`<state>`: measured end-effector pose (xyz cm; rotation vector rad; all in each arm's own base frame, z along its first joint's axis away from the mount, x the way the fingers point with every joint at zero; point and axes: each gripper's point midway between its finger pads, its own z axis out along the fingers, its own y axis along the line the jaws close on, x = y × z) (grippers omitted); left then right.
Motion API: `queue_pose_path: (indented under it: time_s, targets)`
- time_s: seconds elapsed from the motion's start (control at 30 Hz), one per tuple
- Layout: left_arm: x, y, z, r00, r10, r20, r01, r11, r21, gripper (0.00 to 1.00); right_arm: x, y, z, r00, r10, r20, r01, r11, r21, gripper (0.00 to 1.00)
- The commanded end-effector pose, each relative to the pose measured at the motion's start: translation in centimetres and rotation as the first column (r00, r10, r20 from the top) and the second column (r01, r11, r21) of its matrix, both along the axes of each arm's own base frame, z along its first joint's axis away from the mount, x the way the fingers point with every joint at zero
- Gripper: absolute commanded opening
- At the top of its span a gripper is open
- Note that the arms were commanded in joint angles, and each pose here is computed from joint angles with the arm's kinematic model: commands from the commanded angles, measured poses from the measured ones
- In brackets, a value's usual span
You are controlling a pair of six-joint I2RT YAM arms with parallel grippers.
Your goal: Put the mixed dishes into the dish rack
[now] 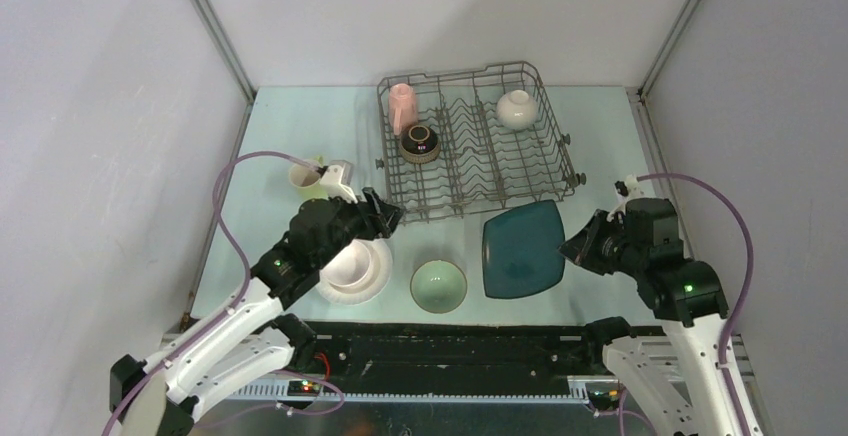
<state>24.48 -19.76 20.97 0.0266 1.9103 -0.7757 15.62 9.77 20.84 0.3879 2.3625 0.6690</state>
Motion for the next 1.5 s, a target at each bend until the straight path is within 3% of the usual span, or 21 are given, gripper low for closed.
queue_pose_path:
  time_s: [0.0, 0.23, 0.6, 1.17, 1.47]
  targets:
    - [0.4, 0.8, 0.9, 0.998, 0.034, 0.044, -0.034, 0.999, 0.004, 0.69, 1.3, 2.2, 7.6, 0.972, 0.077, 0.222, -0.104, 0.988, 0.112, 0.00]
    - [0.4, 1.4, 1.2, 0.996, 0.064, 0.059, -0.064, 0.998, -0.009, 0.68, 3.7, 3.6, 12.8, 0.933, 0.084, 0.349, -0.152, 0.973, 0.172, 0.00]
    - [0.1, 2.6, 1.6, 0.991, 0.117, 0.062, -0.115, 0.993, -0.028, 0.68, 12.0, 4.5, 16.5, 0.900, -0.006, 0.435, -0.109, 0.965, 0.239, 0.00]
    - [0.3, 4.2, 1.7, 0.978, 0.194, 0.080, -0.193, 0.981, -0.021, 0.68, 26.5, 5.8, 16.9, 0.900, -0.008, 0.436, -0.056, 0.989, 0.134, 0.00]
    - [0.2, 4.5, 1.9, 0.976, 0.205, 0.074, -0.204, 0.979, -0.025, 0.68, 32.8, 6.3, 15.1, 0.917, 0.016, 0.398, 0.015, 0.997, -0.077, 0.00]
